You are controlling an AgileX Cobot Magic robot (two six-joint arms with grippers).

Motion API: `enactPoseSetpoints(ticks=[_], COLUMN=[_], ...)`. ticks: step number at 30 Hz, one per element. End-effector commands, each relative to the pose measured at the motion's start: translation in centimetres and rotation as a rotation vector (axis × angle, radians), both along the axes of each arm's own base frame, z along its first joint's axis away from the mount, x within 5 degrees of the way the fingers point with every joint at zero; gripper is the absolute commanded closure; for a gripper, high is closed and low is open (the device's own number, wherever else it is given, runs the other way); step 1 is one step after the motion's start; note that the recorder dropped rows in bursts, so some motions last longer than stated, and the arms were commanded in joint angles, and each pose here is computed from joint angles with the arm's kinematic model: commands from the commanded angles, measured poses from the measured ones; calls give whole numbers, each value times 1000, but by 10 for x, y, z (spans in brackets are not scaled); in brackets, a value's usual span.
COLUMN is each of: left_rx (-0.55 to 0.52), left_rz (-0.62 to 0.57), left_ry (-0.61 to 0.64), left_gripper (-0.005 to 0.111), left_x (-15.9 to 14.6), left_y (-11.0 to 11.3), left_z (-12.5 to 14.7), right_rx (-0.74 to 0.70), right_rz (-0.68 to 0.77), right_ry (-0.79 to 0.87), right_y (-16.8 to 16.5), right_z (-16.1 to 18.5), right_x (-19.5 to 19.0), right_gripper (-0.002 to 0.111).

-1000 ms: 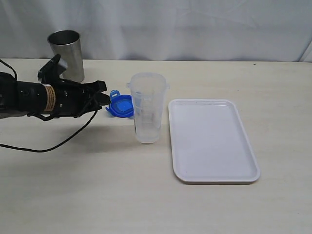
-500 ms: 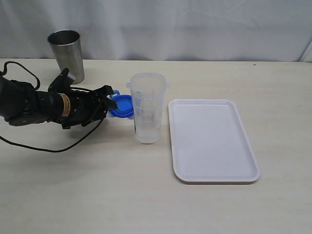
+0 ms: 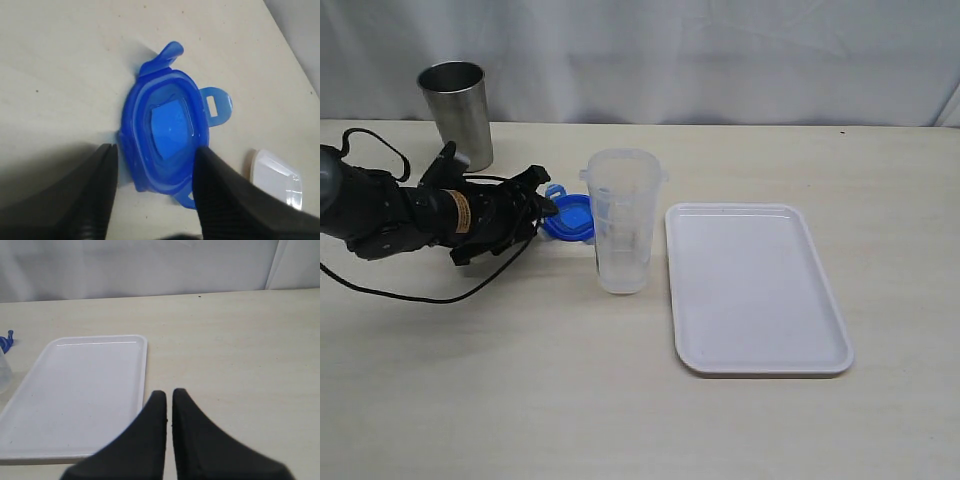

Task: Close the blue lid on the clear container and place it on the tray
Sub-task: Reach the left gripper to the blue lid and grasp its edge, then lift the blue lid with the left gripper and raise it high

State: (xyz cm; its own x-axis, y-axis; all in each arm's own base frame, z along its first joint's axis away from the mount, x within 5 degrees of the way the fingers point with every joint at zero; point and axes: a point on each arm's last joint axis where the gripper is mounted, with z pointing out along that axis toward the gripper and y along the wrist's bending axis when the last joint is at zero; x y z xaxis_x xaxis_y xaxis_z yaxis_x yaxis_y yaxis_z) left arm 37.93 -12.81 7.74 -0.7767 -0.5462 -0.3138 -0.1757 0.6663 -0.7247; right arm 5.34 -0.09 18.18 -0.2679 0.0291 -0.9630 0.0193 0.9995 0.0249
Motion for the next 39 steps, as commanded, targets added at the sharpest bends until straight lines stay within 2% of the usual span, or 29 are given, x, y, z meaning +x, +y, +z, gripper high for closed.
enactPoseSetpoints(ticks=[1, 8, 18, 21, 23, 25, 28, 37, 39], left_rx=[17, 49, 47, 63, 109, 216, 269, 380, 414], left_rz=[10, 40, 47, 43, 41, 31, -7, -3, -34], left_ry=[20, 48, 40, 45, 63, 92, 73, -38, -89], left_gripper=[63, 65, 106, 107, 107, 107, 107, 107, 107], left_x=[-1, -1, 0, -1, -2, -4, -5, -11, -12], left_y=[-4, -1, 0, 0, 3, 10, 12, 22, 23], left_z=[-4, -8, -8, -9, -11, -15, -10, 46, 60], right_rx=[3, 3, 3, 3, 3, 3, 3, 3, 3], right_rz=[-4, -4, -4, -4, -4, -4, -4, -4, -4], right_ry=[-15, -15, -15, -15, -15, -15, -15, -15, -15], right_y=[0, 0, 0, 0, 0, 0, 0, 0, 0], right_z=[0, 0, 0, 0, 0, 0, 0, 0, 0], right_x=[0, 0, 0, 0, 0, 0, 0, 0, 0], right_gripper=[104, 104, 104, 104, 104, 104, 104, 104, 104])
